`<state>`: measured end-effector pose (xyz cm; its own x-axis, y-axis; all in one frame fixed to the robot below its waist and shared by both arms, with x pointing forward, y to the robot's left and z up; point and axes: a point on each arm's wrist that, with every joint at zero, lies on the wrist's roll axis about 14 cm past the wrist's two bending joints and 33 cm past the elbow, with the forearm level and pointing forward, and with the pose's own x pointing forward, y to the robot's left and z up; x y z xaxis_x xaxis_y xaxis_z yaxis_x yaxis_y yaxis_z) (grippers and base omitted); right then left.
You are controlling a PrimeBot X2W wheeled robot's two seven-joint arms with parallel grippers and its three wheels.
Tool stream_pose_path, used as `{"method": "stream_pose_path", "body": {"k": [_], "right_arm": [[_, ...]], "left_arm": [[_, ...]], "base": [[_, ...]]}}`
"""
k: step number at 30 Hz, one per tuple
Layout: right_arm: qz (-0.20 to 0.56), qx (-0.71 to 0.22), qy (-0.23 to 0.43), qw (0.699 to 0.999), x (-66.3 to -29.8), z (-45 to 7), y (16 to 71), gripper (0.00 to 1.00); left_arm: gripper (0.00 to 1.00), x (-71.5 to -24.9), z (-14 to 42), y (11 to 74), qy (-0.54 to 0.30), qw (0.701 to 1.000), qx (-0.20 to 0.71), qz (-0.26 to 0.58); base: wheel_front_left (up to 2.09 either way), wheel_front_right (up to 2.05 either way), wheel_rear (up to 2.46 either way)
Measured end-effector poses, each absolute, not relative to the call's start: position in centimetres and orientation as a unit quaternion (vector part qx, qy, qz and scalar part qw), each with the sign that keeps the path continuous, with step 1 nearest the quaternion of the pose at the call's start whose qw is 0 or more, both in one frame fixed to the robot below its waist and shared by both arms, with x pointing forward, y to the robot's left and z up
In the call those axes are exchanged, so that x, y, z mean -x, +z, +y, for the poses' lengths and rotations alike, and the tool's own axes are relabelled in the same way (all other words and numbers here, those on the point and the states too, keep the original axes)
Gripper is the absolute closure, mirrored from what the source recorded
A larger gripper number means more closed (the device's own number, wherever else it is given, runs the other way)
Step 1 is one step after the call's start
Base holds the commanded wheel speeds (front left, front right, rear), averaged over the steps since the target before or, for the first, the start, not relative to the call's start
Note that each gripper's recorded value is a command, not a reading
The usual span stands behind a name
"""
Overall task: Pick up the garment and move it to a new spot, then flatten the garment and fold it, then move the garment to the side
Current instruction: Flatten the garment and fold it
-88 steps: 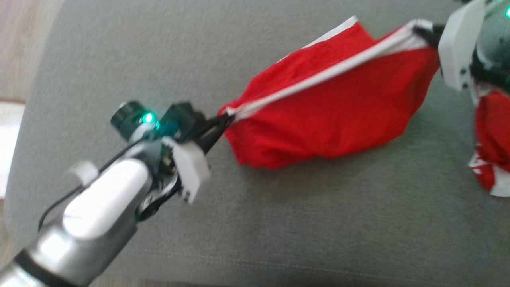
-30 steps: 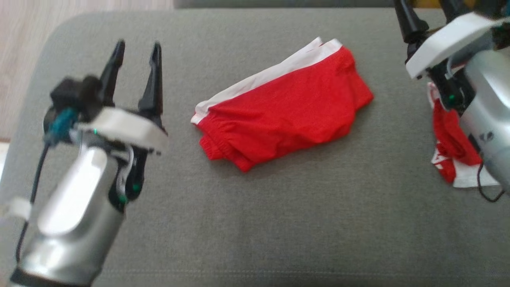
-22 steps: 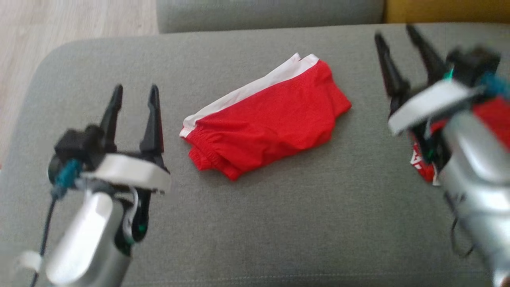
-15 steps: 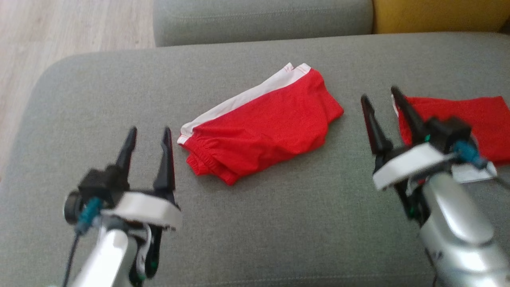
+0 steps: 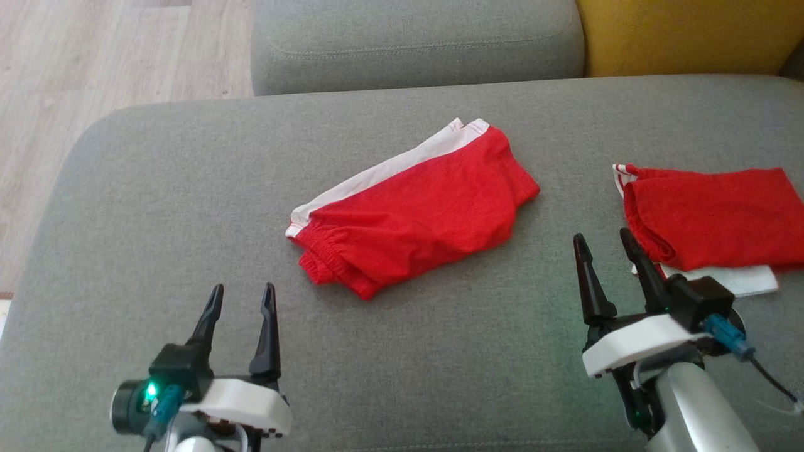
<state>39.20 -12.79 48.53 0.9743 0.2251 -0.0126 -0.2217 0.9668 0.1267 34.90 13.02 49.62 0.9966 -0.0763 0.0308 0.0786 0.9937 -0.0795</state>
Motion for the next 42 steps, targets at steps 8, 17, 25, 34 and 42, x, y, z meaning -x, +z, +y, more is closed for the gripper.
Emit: {"method": "stream_pose_path", "body": {"k": [8, 17, 25, 34, 42], "right_arm": [[0.026, -0.054, 0.114, 0.992, -39.6, -12.5, 48.7, 0.0], [0.135, -0.21, 0.096, 0.964, -41.2, -11.8, 45.1, 0.0], [0.223, -0.354, 0.084, 0.904, -44.9, -9.8, 42.3, 0.0], [0.291, -0.412, 0.083, 0.859, -48.7, -6.2, 39.5, 0.0], [0.327, -0.399, 0.08, 0.853, -52.6, -4.5, 38.4, 0.0]], "left_arm": [[0.0, -34.9, 13.1, 49.7, -0.043, 0.998, 0.032, -0.019], [0.0, -35.1, 13.3, 48.0, -0.041, 0.998, 0.04, 0.008], [0.0, -36.1, 14.8, 47.6, -0.017, 0.999, 0.043, 0.014], [0.0, -36.4, 16.7, 46.7, 0.011, 0.999, 0.034, 0.028], [0.0, -35.9, 18.1, 45.9, 0.039, 0.997, 0.041, 0.043]], "base": [[0.0, 0.0, 0.0], [0.0, 0.0, 0.0], [0.0, 0.0, 0.0], [0.0, 0.0, 0.0], [0.0, 0.0, 0.0]]}}
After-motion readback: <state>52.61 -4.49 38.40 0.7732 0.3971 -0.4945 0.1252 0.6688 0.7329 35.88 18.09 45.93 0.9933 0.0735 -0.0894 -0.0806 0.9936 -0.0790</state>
